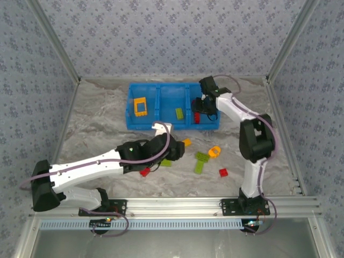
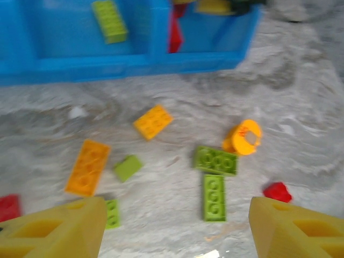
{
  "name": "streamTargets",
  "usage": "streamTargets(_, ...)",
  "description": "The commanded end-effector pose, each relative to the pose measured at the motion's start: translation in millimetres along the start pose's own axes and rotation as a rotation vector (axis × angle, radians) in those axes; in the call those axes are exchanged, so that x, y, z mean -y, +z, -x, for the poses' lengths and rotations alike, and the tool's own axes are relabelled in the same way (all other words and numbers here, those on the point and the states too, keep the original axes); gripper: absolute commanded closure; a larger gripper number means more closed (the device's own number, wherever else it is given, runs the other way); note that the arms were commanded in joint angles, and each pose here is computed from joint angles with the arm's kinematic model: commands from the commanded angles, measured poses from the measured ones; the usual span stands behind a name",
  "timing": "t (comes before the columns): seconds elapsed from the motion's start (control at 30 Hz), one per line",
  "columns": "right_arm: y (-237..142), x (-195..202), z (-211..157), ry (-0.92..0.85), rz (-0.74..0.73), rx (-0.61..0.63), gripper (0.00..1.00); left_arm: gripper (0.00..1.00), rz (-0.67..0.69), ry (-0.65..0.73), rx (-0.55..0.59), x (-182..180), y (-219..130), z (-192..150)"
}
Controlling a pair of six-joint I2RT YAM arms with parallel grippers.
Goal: Sort the legos into containers by color
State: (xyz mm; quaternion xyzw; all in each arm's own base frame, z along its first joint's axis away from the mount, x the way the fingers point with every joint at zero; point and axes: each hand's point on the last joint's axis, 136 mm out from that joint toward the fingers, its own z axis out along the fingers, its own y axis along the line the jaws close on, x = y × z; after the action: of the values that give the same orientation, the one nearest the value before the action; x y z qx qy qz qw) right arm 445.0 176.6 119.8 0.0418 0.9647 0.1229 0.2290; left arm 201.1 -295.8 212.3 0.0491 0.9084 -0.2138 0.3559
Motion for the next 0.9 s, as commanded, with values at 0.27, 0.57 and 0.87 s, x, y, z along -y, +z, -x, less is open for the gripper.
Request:
streamTargets(0.27, -116, -158, -142, -0.595, 0.437, 0.385, 0.39, 0.24, 0.498, -0.584, -0.153, -215, -10, -55)
streamTargets(0.57, -130, -222, -271, -0.938, 0.696, 0.363, 0.32, 0.22, 0.437, -0.994, -0.175, -270, 28, -72)
streamTargets(0.87, -124, -239, -292, -0.95, 0.692, 0.319, 0.32, 0.34, 0.443, -1.09, -0.217, -285, 55, -85)
